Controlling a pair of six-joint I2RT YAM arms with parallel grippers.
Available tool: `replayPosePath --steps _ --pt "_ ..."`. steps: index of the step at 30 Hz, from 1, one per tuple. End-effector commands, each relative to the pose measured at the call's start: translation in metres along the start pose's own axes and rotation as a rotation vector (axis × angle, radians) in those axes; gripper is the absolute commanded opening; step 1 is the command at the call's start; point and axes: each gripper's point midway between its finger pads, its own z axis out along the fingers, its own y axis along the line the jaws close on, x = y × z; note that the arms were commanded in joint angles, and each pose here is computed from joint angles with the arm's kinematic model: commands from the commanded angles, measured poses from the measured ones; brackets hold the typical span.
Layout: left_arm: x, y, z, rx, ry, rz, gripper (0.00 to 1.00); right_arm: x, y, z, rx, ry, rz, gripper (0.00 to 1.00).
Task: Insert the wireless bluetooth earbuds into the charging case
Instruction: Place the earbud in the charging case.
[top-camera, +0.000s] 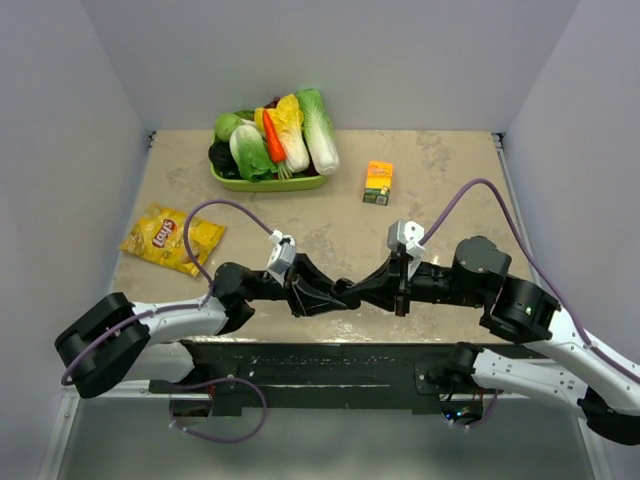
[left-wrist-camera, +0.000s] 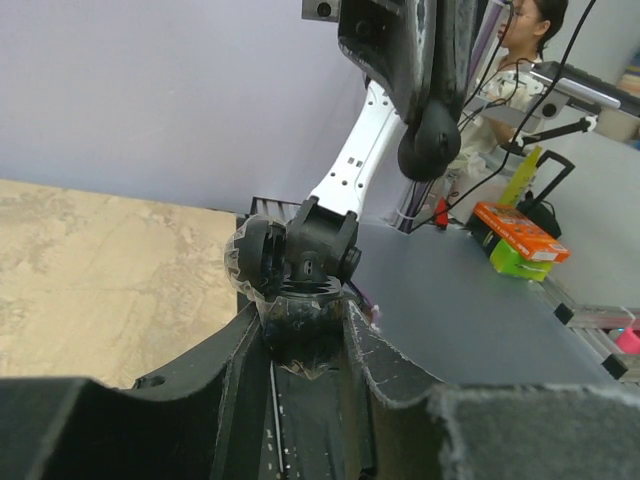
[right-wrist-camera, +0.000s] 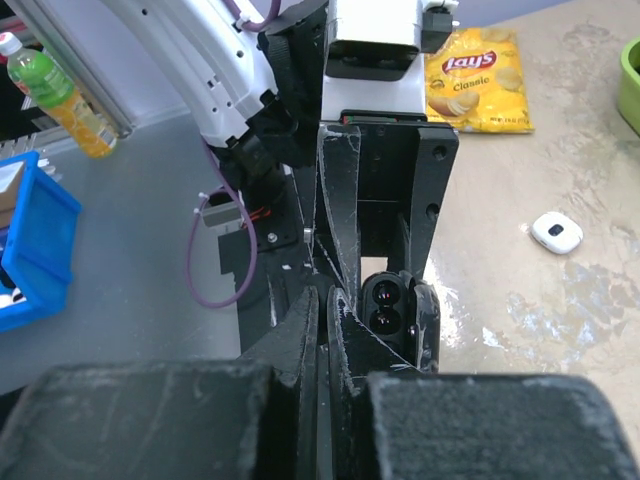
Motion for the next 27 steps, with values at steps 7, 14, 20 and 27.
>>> replayPosePath --steps 7,14,20,27 --pt "-0.074 -0.048 0.006 0.213 -0.248 0.229 0.00 0.005 -0.006 0.011 0.020 0.025 -0.005 0.00" --pt "-0.078 -0.052 0.005 0.224 -0.264 0.239 0.00 0.016 -0.017 0.017 0.069 0.061 0.007 0.00" --pt "-0.083 -0.056 0.004 0.231 -0.278 0.252 0.00 0.021 -0.023 0.016 0.107 0.075 0.006 0.00" --pt "-0.087 -0.057 0.005 0.236 -0.283 0.266 0.00 0.027 -0.029 0.018 0.139 0.089 0.006 0.00"
